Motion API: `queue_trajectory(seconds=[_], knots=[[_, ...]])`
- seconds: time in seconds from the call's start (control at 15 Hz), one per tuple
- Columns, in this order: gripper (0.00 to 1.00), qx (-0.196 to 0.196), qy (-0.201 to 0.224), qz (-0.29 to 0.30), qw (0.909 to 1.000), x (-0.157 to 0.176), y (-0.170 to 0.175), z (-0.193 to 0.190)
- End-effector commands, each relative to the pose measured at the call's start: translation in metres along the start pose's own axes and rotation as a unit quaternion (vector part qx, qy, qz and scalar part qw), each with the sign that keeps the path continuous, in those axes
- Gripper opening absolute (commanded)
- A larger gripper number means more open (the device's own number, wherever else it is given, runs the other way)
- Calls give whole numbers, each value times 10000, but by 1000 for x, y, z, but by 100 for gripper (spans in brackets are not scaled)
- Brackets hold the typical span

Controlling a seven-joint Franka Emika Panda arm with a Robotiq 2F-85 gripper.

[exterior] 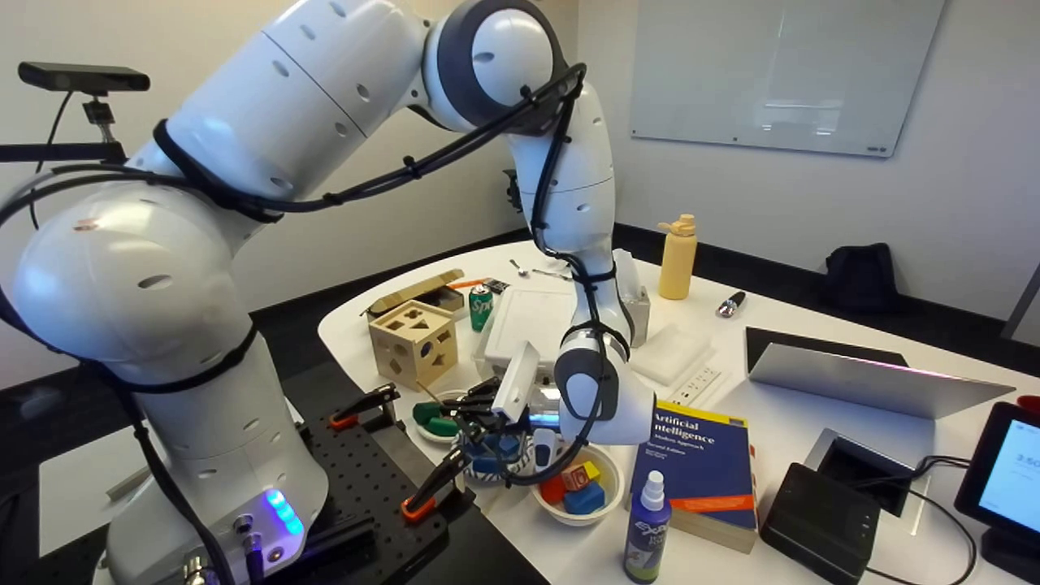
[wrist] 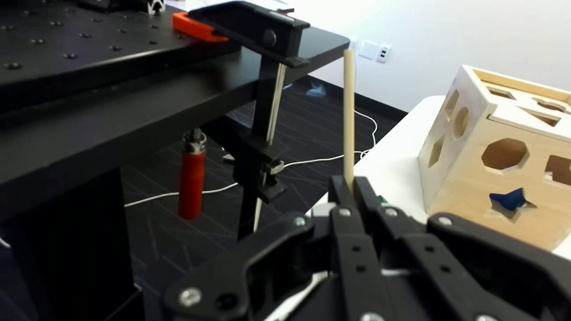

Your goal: Use the chopstick to stir the blue blocks in the bowl.

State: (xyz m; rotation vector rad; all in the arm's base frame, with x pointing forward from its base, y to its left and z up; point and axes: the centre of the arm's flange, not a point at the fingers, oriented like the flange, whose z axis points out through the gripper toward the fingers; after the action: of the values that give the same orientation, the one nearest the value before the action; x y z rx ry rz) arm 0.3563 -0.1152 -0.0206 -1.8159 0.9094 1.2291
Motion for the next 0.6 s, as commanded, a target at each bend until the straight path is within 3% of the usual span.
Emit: queue_trajectory(seconds=[0.0, 0.27, 0.53], knots=[[2, -20, -372, -7, 9993, 4, -8, 6], [2, 88, -659, -408, 9970, -3, -22, 12], [2, 30, -409, -616, 9973, -3, -32, 7]])
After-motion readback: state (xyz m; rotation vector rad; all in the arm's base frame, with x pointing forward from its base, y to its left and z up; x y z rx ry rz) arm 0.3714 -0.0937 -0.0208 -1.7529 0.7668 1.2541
